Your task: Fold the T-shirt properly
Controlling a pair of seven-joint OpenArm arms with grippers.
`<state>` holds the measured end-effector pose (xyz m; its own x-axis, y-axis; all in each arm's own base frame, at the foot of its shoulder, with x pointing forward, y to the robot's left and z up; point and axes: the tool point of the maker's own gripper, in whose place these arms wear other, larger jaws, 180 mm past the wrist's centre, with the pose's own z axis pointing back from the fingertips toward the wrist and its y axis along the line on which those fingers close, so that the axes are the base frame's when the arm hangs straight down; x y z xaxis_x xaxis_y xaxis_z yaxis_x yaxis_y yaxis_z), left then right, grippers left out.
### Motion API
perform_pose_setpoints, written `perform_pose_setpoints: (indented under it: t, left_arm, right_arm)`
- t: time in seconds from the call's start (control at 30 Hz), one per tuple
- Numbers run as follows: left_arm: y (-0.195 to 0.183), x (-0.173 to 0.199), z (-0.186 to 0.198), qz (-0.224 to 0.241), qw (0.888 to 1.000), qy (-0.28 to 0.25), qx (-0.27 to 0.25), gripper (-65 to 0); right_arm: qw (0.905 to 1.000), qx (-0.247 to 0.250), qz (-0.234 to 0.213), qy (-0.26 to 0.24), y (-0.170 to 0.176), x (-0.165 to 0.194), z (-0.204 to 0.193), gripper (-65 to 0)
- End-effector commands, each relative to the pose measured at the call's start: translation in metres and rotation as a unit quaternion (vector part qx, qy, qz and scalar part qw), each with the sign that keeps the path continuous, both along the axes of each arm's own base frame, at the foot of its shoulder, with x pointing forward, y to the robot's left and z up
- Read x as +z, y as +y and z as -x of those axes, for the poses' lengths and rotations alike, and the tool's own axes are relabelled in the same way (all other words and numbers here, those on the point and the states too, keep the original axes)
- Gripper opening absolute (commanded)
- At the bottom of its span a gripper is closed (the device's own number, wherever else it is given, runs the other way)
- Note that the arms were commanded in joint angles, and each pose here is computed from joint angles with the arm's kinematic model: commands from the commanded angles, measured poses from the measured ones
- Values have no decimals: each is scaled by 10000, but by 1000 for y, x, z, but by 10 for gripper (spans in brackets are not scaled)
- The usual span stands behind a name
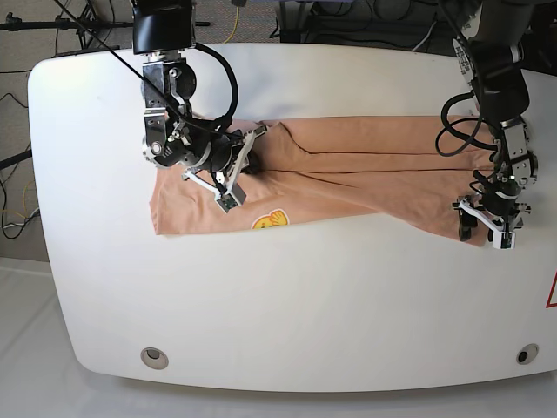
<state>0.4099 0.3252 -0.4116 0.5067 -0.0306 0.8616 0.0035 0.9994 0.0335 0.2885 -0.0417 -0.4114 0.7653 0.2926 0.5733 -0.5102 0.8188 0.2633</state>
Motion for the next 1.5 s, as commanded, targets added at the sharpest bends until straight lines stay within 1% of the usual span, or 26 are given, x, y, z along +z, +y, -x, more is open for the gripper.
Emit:
perform_pose_setpoints:
  t: [0.0, 0.23, 0.67, 0.8, 0.93, 1.07, 1.2, 1.4, 1.47]
  left_arm:
    - [14, 20, -15, 3, 9991, -368, 191, -266]
    - [24, 8, -9, -29, 9982, -321, 509, -266]
    - [23, 3, -6, -17, 9983, -253, 523, -265]
    - [2, -5, -9, 138, 9987, -231, 425, -265]
    - [-12, -11, -9, 124, 9995, -147, 242, -265]
    - [-21, -23, 0, 69, 9999, 7, 86, -265]
    - [-35, -31, 2, 146, 9999, 73, -6, -267]
    - [-37, -32, 3, 155, 9998, 85, -25, -270]
    - [-38, -36, 7, 176, 9997, 132, -57, -288]
  right_arm:
    - [9996, 20, -121, -248, 4, 13, -11, -650]
    - [9996, 4, -121, -257, 3, 14, -12, -650]
    - [9995, 12, -136, -271, 4, 15, -13, -650]
    - [9995, 20, -136, -279, 5, 15, -13, -650]
    - [9995, 20, -136, -279, 5, 15, -13, -650]
    - [9995, 20, -136, -279, 5, 15, -13, -650]
    - [9995, 20, -136, -271, 5, 15, -12, -650]
    - [9996, 20, -129, -263, 4, 14, -12, -650]
    - [9996, 20, -129, -263, 4, 14, -12, -650]
